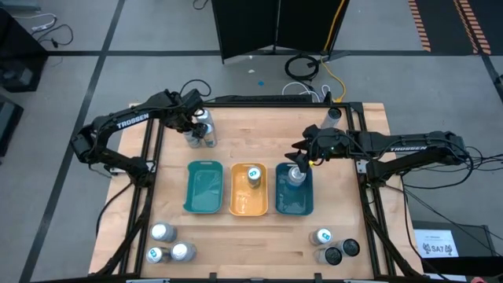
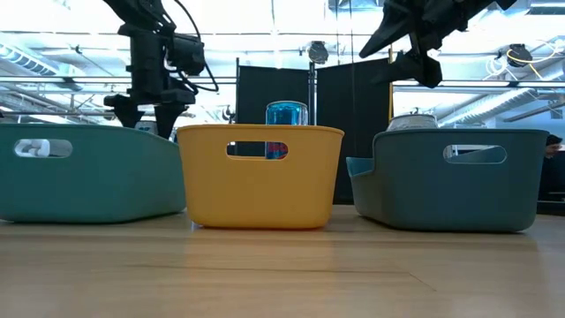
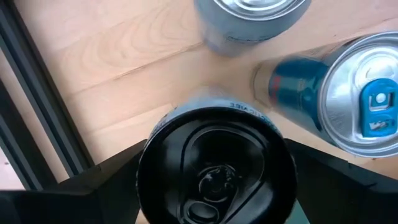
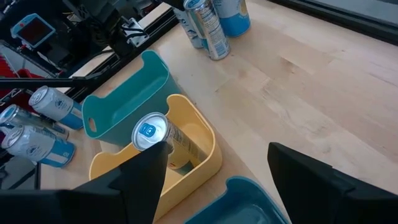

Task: Sort soda cans
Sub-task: Put the top left black can into the light green bin

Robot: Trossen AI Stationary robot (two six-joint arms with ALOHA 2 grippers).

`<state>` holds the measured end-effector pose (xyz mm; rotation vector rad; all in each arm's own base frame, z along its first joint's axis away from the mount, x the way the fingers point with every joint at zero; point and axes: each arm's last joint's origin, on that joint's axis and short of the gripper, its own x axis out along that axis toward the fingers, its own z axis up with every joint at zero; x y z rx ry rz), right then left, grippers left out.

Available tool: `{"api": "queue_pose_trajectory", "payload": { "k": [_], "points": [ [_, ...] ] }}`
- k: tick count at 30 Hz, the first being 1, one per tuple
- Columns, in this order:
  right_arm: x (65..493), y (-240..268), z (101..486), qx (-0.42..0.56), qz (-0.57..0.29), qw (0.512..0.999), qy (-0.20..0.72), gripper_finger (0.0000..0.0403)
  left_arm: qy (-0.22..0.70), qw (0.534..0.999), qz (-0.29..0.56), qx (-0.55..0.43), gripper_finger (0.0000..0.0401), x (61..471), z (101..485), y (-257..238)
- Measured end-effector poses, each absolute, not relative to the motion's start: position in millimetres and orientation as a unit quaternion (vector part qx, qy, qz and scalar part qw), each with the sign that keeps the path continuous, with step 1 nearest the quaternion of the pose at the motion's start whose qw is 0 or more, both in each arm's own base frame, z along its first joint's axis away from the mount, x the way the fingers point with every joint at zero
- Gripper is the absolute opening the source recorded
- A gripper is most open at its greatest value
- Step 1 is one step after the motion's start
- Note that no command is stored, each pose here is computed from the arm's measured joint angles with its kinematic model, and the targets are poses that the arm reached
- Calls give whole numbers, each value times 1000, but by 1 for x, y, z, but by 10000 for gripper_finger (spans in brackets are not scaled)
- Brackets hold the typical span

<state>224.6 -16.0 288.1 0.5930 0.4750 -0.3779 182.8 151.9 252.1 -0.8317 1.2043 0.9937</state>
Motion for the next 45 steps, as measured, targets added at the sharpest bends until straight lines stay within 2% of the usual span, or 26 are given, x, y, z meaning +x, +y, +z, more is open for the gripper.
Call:
{"api": "queue_pose_trajectory", "payload": {
  "k": [5, 15, 21, 28, 38, 45],
  "points": [
    [225, -16, 288, 290, -181, 911, 231, 270, 527, 633, 435, -365, 347, 183, 252, 152],
    [225, -16, 288, 292, -181, 910, 231, 270, 530, 630, 435, -365, 265, 182, 252, 151],
    [225, -16, 288, 292, -181, 910, 230, 270, 521, 617, 453, -377, 279, 176, 257, 147],
    [225, -16, 288, 280, -179, 914, 233, 270, 470, 631, 474, -396, 281, 156, 290, 130],
    [224, -15, 288, 259, -158, 921, 245, 270, 356, 693, 429, -458, 282, 118, 334, 78],
    [224, -15, 287, 241, -152, 925, 249, 270, 282, 752, 320, -502, 282, 95, 356, 44]
  ]
}}
